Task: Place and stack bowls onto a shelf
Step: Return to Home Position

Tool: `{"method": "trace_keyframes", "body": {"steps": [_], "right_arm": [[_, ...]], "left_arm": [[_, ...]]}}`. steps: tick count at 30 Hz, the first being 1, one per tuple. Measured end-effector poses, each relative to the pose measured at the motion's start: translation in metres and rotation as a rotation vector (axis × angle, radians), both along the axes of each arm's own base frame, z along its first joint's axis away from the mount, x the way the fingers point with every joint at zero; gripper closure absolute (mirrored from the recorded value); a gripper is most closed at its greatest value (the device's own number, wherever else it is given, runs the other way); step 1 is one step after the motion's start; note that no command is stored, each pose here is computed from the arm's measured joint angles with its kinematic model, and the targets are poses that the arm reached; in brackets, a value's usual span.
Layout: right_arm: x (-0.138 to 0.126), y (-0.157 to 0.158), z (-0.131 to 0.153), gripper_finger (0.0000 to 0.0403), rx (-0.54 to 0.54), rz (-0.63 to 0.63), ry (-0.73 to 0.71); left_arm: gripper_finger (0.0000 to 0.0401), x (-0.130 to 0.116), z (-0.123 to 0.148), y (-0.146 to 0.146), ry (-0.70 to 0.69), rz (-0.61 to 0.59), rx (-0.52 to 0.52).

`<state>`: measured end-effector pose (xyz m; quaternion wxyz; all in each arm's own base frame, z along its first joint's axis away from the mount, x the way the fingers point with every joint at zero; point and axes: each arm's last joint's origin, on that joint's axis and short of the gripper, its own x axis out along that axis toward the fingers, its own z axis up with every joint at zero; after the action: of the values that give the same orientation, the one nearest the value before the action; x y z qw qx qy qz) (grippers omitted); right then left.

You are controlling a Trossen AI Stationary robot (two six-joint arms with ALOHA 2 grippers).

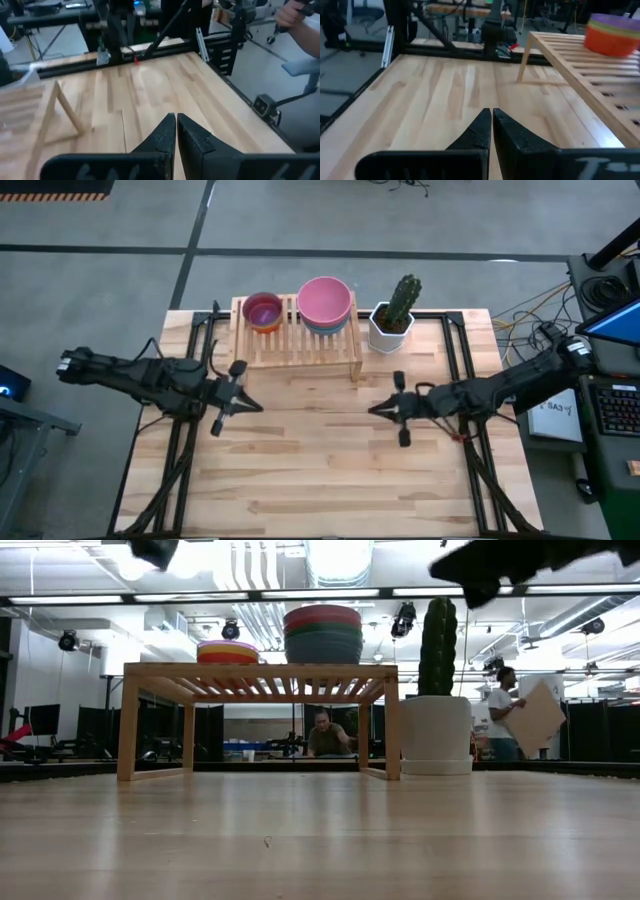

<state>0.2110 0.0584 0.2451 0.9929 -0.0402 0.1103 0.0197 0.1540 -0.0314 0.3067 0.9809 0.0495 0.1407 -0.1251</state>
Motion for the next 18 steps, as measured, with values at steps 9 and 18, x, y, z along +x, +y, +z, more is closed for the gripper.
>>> {"method": "trace_keyframes", "body": {"steps": [9,18], "right_arm": [[-0.041,-0.015,-0.019,0.0394,0.037,-0.007,-0.106],[-0.072,-0.024,-0.033,0.0394,0.055,-0.007,-0.195]], "left_arm": [[0.0401,-0.028,-0.045,0.006,-0.097,0.017,-0.075],[0.0401,-0.050,-0.072,0.012,-0.168,0.064,-0.114]]}}
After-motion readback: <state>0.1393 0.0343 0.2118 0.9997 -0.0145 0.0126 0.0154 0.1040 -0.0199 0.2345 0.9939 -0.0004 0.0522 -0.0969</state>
